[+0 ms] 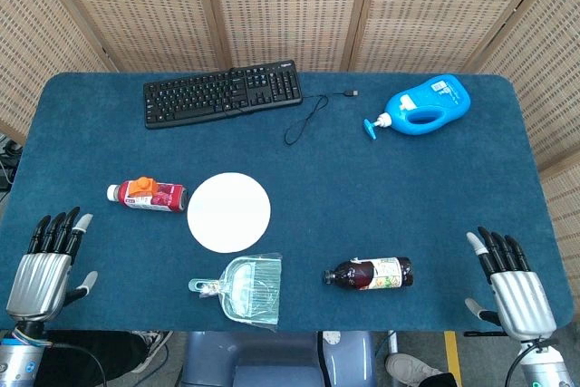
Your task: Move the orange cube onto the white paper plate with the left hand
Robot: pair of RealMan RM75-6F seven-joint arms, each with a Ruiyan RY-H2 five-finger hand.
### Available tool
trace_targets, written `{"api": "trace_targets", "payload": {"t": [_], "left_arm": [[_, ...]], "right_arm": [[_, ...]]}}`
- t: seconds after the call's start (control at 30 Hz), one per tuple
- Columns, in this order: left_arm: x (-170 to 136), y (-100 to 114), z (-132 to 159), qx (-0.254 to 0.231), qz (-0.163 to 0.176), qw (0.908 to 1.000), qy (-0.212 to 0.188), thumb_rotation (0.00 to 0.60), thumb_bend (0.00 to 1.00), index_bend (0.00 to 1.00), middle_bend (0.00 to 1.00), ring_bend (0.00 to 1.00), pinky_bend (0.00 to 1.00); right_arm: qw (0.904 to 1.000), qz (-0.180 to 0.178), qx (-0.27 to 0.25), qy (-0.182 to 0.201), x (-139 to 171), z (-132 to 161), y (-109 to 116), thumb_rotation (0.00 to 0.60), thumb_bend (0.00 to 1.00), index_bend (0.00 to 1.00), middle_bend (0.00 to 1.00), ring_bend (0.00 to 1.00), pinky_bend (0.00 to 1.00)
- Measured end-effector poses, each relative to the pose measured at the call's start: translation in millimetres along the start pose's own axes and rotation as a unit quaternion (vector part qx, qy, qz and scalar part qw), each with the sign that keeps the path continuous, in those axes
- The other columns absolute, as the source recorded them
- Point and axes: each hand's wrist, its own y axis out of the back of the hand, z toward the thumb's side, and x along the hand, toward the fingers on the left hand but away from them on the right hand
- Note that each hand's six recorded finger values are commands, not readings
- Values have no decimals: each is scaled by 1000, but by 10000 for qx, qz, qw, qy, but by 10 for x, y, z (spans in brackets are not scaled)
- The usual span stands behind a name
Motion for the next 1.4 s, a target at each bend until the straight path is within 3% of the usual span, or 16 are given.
{"api": "trace_targets", "payload": {"t": [0.57,0.87,1.4], "left_arm": [[-6,16,-2,-32,22,10000,-7,600,271,0,0,0,0],[23,3,-22,-51,17,10000,32,600,218,0,0,0,0],[189,26,-39,-210,79,9997,78,600,221,0,0,0,0]], "right_arm": [[10000,-30,-32,9,6,0,15,600,0,2,0,0,38],[10000,-8,-26,-7,-11,3,3,600,0,1,0,0,38],[9999,91,-34,-42,-34,-10,-40,600,0,2,0,0,38]]}}
